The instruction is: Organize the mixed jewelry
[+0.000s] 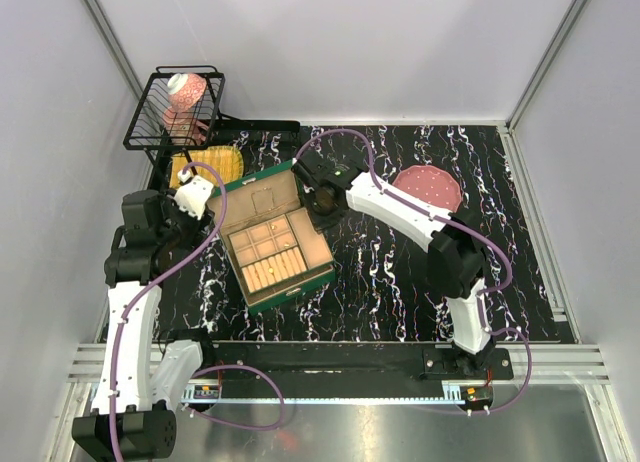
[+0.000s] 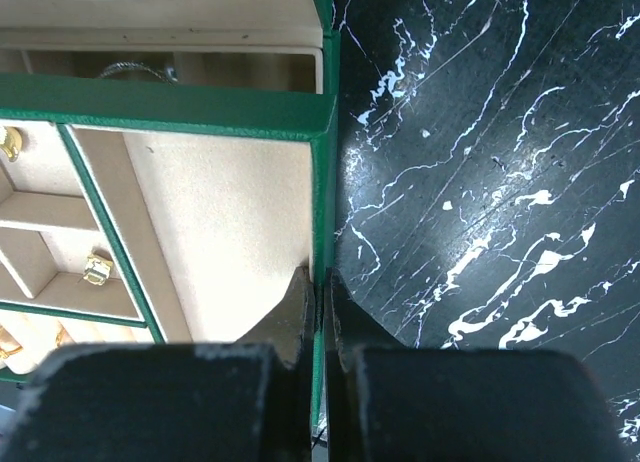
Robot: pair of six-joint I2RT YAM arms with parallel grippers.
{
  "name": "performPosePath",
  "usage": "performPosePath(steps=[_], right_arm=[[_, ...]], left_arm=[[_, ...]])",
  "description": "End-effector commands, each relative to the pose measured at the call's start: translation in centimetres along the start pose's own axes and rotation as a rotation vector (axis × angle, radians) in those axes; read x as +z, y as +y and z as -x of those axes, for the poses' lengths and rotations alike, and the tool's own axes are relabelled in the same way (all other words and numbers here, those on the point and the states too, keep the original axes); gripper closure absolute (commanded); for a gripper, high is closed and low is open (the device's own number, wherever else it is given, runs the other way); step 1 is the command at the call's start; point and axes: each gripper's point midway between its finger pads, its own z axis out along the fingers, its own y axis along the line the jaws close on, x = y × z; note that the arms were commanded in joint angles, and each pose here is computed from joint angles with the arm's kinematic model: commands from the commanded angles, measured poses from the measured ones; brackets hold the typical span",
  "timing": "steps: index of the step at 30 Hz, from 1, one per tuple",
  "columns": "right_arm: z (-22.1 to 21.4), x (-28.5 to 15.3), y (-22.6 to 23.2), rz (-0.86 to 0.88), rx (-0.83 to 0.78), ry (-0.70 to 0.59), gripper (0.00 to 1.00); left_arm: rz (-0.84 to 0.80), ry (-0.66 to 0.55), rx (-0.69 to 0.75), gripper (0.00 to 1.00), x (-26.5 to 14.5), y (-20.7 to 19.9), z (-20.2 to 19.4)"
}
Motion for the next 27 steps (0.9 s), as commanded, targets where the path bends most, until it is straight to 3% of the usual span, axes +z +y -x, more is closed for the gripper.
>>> performPosePath(steps=[1,27], right_arm=[[3.0,-1.5,1.6,0.048,0.042,-0.099,1.00],[2.2,1.5,2.3,0.077,-0.040,-0.031,1.00]], left_arm=[[0.062,-0.062,0.007,0.41,-0.8,1.5,1.9],[0.044,-0.067,0.007,0.41,-0.7,0.9,1.1]])
